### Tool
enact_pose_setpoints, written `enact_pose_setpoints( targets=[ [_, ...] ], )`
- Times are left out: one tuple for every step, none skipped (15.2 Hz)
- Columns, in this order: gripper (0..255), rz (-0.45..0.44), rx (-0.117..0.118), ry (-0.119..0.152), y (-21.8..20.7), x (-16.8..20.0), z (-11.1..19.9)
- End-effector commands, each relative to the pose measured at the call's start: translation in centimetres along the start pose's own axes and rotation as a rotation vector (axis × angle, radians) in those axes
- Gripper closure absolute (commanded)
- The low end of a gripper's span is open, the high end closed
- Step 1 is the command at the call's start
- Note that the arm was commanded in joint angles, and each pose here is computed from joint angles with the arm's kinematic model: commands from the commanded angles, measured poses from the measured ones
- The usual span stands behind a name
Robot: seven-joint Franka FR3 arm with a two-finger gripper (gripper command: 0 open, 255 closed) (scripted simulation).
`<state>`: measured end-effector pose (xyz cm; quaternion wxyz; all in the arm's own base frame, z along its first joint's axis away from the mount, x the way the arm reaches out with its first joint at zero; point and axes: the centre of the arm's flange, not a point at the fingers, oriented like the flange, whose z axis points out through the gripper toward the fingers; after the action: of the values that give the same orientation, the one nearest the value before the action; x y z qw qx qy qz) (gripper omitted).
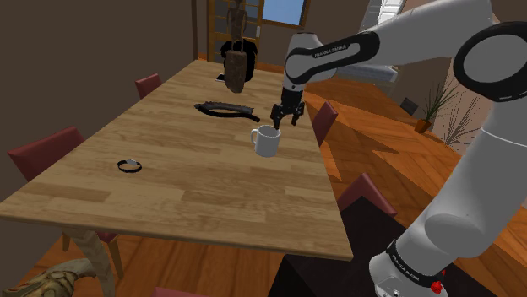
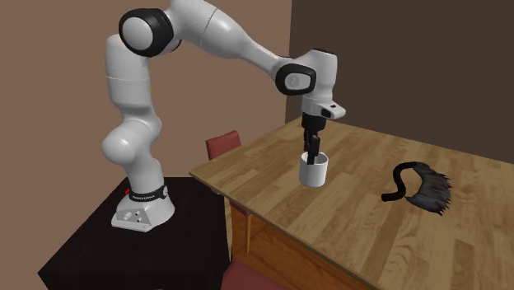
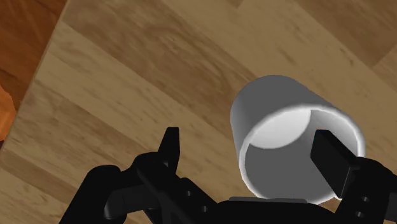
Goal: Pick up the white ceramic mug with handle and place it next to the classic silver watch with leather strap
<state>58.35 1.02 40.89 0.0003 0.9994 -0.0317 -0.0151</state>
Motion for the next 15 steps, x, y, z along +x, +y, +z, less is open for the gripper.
enact_pose_setpoints(
  targets=[
    [0, -0.001, 0.008, -0.003, -0.3, 2.1, 1.8],
    [0, -0.002, 0.012, -0.004, -0.4, 3.2, 2.5],
    [0, -0.002, 0.012, -0.004, -0.4, 3.2, 2.5],
    [0, -0.002, 0.012, -0.004, -0.4, 3.2, 3.0],
    [0, -0.002, 0.012, -0.004, -0.4, 3.2, 3.6],
    [0, -0.002, 0.012, -0.004, -0.4, 3.2, 4.1],
    [0, -0.002, 0.012, -0.004, -0.4, 3.2, 4.6],
    [0, -0.002, 0.012, -0.004, -0.4, 3.2, 5.2],
    [0, -0.002, 0.012, -0.004, -0.4, 3.2, 5.7],
    [0, -0.002, 0.012, -0.004, -0.4, 3.2, 6.5],
    [0, -0.002, 0.012, -0.004, -0.4, 3.2, 6.5],
    [0, -0.002, 0.012, -0.004, -0.4, 3.2, 6.5],
    [0, -0.002, 0.012, -0.004, -0.4, 3.2, 6.5],
    [0, -0.002, 0.012, -0.004, -0.4, 3.2, 6.5],
    [0, -0.002, 0.012, -0.004, -0.4, 3.2, 6.5]
  ],
)
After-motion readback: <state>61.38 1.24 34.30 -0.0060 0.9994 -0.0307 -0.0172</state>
